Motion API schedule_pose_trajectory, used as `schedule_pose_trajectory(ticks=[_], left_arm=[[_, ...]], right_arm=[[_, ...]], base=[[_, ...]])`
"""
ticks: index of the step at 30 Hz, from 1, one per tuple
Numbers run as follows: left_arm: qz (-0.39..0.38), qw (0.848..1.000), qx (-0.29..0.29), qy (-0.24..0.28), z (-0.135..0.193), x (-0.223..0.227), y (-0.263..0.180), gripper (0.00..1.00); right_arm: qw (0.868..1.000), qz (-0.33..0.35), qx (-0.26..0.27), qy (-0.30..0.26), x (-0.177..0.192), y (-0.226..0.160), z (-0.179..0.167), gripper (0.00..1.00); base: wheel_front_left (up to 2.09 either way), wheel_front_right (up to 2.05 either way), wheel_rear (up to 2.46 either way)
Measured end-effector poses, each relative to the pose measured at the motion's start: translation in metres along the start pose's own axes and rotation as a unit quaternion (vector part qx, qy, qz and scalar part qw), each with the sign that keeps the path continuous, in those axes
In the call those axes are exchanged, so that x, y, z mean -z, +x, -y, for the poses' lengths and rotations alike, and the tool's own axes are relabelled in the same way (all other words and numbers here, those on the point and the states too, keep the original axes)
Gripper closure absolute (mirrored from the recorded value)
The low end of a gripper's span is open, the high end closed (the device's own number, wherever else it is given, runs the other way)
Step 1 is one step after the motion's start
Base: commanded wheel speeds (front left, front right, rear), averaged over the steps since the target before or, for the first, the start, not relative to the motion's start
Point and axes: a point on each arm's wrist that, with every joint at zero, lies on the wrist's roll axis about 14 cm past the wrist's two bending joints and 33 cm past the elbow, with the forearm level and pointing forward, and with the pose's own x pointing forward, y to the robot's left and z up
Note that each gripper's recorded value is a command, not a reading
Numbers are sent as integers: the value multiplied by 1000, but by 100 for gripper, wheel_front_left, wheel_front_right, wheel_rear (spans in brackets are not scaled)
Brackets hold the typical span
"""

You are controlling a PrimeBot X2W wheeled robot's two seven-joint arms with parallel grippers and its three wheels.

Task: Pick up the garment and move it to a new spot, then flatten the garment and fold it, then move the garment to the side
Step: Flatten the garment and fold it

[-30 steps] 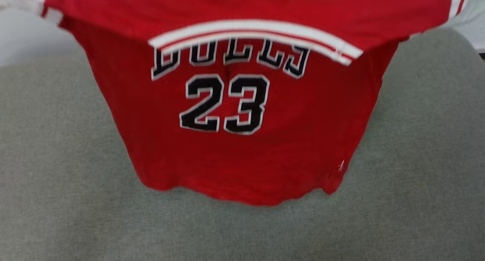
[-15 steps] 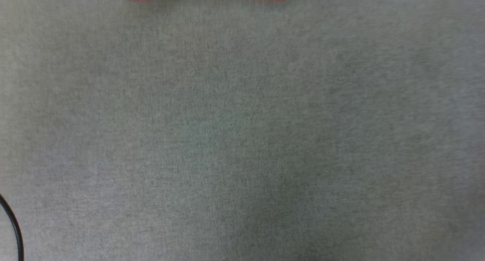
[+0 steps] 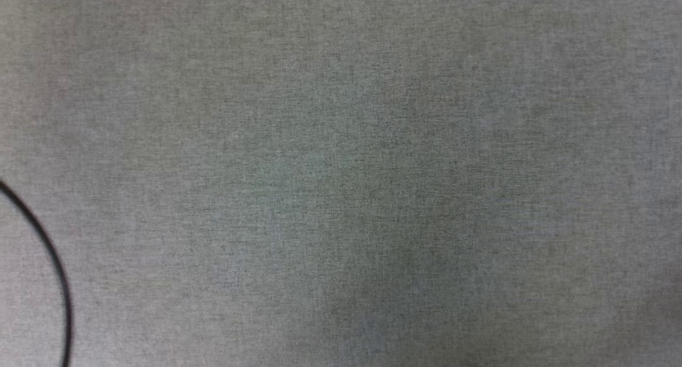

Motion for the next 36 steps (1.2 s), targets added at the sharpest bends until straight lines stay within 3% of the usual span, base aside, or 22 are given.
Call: schedule_pose_trajectory(ticks=[5, 12, 19, 22, 26, 36], left_arm=[[-58, 998, 25, 6, 15, 49, -30, 100], [-167, 985, 45, 14, 24, 105, -108, 100], [-281, 958, 55, 19, 22, 129, -222, 100], [-322, 944, 68, 25, 23, 127, -271, 100], [-331, 940, 66, 57, 11, 103, -308, 100], [-376, 923, 74, 44, 16, 64, -400, 100]], right_arm=[[998, -39, -15, 38, 45, -12, -19, 100], [988, -131, -58, 55, 104, -64, -55, 100], [959, -254, -102, 69, 148, -152, -81, 100], [945, -297, -111, 79, 155, -193, -81, 100], [935, -323, -113, 95, 148, -235, -75, 100], [914, -365, -114, 135, 136, -328, -67, 100]], base=[[0, 0, 0], [0, 0, 0], [0, 0, 0], [0, 0, 0], [0, 0, 0], [0, 0, 0]])
